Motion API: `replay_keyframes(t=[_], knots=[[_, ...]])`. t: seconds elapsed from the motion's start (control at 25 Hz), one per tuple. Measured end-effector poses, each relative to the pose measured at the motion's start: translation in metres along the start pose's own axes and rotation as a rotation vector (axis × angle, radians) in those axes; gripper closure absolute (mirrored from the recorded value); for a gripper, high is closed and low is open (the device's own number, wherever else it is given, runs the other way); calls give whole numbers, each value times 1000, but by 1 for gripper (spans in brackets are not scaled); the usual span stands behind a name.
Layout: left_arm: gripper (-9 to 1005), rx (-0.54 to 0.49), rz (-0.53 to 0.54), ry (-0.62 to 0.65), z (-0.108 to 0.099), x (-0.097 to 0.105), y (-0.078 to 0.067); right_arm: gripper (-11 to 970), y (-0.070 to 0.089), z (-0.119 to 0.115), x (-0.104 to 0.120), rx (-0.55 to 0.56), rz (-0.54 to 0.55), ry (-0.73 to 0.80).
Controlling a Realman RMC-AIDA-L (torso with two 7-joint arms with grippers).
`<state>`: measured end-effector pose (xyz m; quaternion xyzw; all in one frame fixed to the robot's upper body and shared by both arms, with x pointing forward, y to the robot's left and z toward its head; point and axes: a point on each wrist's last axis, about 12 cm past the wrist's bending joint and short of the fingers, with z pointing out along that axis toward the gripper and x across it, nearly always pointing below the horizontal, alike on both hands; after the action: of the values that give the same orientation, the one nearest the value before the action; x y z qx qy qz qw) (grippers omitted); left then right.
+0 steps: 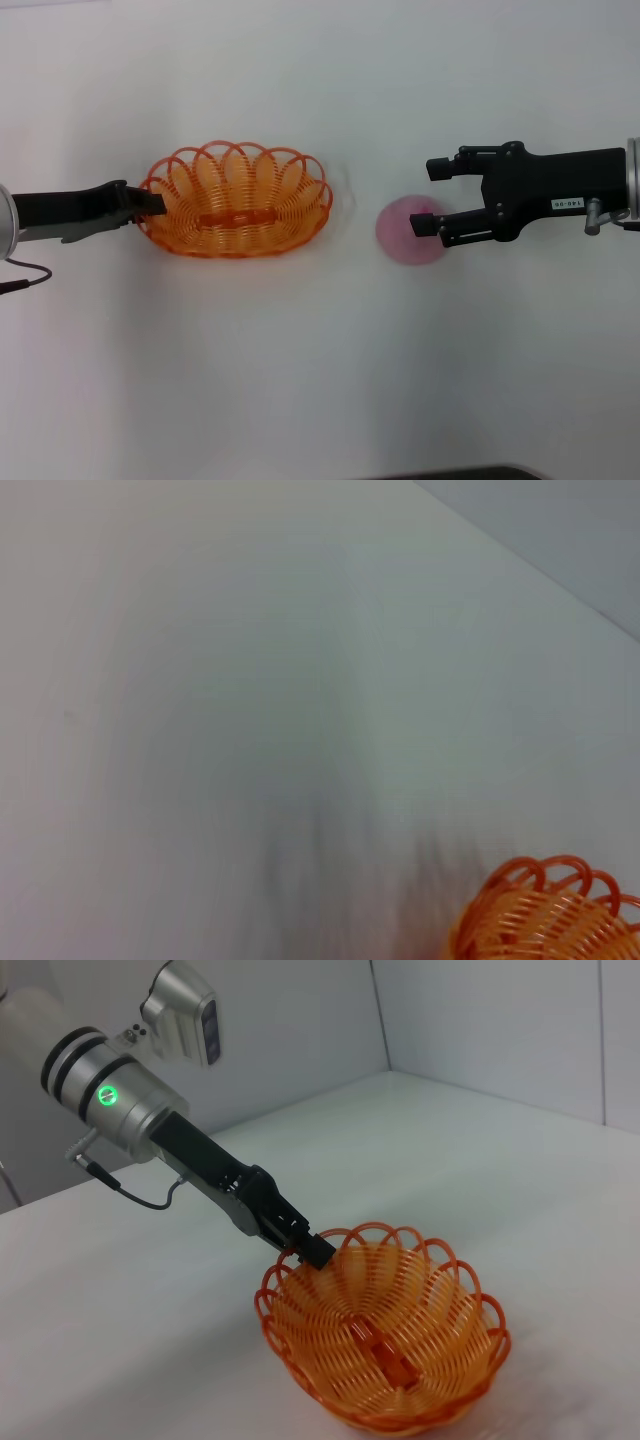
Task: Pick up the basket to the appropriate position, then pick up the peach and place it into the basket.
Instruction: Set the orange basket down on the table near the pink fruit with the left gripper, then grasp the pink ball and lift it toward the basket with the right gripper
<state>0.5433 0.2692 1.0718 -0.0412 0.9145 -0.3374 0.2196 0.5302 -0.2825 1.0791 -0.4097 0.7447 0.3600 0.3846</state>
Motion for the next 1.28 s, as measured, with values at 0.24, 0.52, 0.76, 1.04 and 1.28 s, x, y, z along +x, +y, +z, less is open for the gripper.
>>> replay_keyframes(t=[0.24,0.52,0.76,1.04,1.28], knots=[[807,17,12,24,-1,2,-2,81,-1,0,-1,-1,-4,1],[375,35,63,45,-3,2,-6,81,0,0,-1,-4,-5,5],[239,10,59,0,-17,-4,4,81,-1,-1,-1,-3,-6,5],[130,18,134,-41,-39,-10,10,81,-1,-2,-1,-2,-6,4],[120,217,381,-97,-55,-4,-4,81,-1,-1,-2,-3,-7,5]])
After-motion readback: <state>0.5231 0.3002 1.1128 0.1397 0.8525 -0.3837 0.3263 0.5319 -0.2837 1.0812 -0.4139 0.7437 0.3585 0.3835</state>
